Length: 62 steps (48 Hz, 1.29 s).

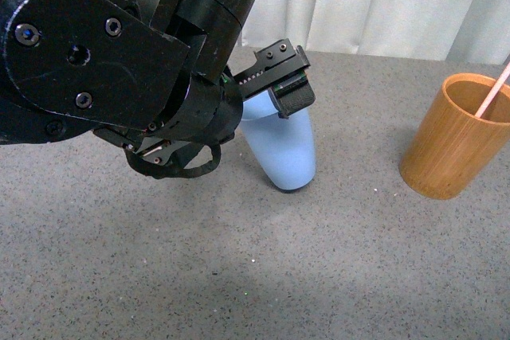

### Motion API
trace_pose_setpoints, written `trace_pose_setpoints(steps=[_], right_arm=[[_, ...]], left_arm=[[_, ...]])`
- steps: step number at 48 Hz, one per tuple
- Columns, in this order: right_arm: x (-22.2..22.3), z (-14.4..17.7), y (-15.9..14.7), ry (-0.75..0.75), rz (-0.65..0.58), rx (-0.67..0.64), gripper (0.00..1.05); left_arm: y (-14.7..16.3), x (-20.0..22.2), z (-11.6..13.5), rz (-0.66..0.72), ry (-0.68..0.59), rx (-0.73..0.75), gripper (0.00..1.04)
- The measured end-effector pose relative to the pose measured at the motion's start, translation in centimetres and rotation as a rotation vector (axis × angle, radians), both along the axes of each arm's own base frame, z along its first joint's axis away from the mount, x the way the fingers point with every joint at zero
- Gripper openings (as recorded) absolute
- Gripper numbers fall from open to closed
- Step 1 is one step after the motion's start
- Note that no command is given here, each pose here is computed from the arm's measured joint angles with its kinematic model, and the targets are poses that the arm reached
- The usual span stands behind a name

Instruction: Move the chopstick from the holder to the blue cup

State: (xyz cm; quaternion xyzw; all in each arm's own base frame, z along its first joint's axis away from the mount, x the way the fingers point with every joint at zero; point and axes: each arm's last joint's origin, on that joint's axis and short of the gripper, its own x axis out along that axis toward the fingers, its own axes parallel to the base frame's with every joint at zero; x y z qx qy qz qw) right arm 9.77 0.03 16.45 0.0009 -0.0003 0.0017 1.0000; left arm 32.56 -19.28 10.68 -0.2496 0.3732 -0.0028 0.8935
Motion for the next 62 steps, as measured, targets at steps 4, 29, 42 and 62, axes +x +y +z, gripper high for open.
trace_pose_setpoints(steps=[4, 29, 42, 62], right_arm=[[0.00, 0.00, 0.00, 0.000, 0.000, 0.000, 0.95], [0.00, 0.00, 0.00, 0.000, 0.000, 0.000, 0.95], [0.00, 0.00, 0.00, 0.000, 0.000, 0.000, 0.95], [0.00, 0.00, 0.00, 0.000, 0.000, 0.000, 0.95]], left_arm=[[0.12, -0.20, 0.37, 0.001, -0.006, -0.004, 0.98], [0.36, -0.52, 0.59, 0.005, -0.008, -0.009, 0.98], [0.15, -0.65, 0.59, -0.001, -0.008, -0.010, 0.98], [-0.38, -0.50, 1.01, -0.007, -0.017, -0.013, 0.98]])
